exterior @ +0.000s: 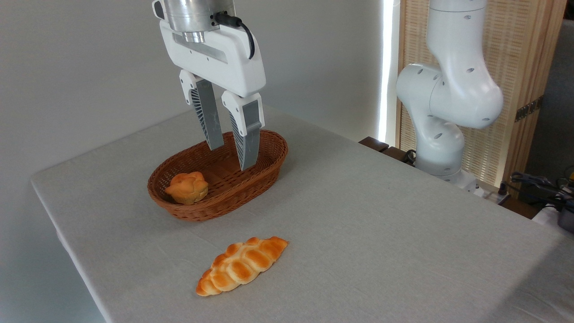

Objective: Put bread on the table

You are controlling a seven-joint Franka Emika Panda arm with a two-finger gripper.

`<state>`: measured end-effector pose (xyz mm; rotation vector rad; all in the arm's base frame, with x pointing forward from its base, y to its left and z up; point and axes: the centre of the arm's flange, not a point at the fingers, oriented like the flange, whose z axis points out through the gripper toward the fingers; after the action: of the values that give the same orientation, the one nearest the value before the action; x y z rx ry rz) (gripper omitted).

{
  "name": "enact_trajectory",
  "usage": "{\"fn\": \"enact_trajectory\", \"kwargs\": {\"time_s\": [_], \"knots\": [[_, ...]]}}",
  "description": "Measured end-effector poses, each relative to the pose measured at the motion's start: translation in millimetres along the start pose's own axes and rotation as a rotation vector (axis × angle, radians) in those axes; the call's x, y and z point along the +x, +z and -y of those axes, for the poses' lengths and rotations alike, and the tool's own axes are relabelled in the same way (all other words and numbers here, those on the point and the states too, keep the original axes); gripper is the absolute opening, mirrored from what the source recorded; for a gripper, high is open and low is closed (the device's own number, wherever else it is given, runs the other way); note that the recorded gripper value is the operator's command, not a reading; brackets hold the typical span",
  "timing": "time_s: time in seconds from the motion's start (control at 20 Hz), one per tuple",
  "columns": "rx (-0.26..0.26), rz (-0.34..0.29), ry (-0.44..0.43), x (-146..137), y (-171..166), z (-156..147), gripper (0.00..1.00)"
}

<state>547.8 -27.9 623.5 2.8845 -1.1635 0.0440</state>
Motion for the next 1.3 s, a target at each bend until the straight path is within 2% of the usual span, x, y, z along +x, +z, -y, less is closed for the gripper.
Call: {"fn": "enact_trajectory", "kwargs": {"time_s": [0.95, 1.3], "knots": [[-0.001, -0.001, 0.007, 3, 0, -3, 1.00], [-0.041, -0.039, 0.034, 17, 0, -19, 1.00]]}}
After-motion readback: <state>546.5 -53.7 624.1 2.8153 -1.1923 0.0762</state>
